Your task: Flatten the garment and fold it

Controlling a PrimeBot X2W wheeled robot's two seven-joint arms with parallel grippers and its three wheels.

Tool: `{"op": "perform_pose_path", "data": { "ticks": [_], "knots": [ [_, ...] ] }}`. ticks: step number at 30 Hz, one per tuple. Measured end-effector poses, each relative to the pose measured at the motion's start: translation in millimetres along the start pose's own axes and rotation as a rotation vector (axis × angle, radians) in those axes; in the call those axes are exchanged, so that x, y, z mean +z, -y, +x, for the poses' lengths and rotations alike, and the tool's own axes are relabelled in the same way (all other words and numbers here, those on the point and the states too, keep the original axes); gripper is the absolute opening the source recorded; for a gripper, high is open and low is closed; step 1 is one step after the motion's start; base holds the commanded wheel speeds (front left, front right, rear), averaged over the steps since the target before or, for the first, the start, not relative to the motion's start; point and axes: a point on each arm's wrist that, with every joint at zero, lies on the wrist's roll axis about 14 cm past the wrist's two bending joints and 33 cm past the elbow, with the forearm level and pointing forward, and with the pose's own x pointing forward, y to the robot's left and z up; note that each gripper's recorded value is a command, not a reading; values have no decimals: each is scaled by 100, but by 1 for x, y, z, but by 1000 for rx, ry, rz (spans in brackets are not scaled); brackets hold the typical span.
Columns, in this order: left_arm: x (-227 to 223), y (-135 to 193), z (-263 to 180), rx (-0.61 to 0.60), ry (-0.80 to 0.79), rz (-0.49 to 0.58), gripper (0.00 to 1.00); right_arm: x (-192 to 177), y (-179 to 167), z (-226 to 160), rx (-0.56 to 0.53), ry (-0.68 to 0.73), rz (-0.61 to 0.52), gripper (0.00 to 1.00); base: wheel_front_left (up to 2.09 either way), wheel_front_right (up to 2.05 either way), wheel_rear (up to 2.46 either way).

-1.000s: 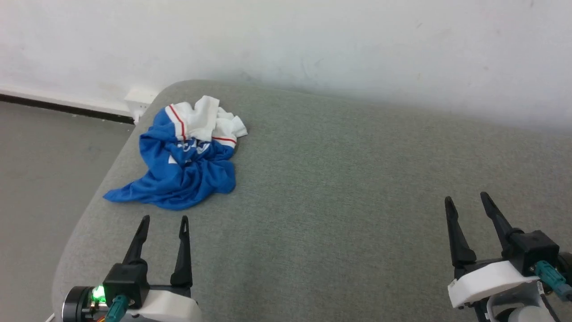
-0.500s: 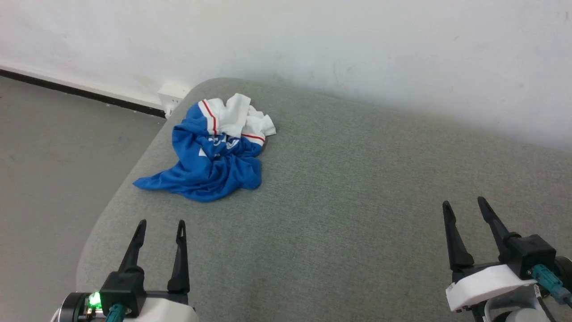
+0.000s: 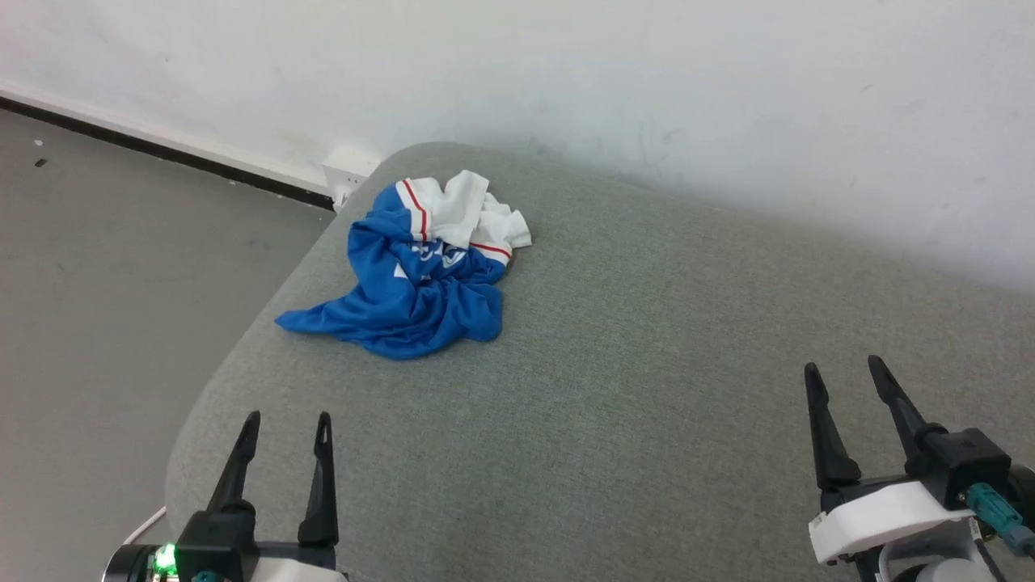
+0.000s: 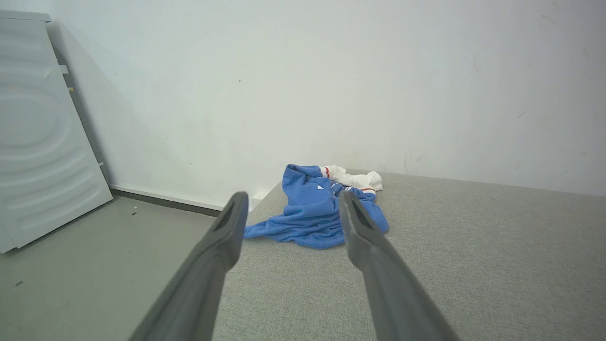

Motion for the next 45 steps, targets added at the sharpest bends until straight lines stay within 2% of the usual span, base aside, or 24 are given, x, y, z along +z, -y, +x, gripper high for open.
{"op": "perform_pose_path", "data": {
  "ticks": [27,31,35,41,45],
  "knots": [
    [4,-15,-15,38,28,-10,100,2,-10,4,29,22,10,100,0,0,0],
    [25,-22,-10,66,95,-60,100,1,-10,5,28,22,11,100,0,0,0],
    [63,-29,5,74,222,-88,100,-1,-6,6,19,19,16,100,0,0,0],
    [123,-28,44,-11,364,-107,100,-4,0,8,4,18,19,100,0,0,0],
    [159,-25,81,-83,389,-59,100,-9,7,12,-10,12,10,100,0,0,0]
  ]
}}
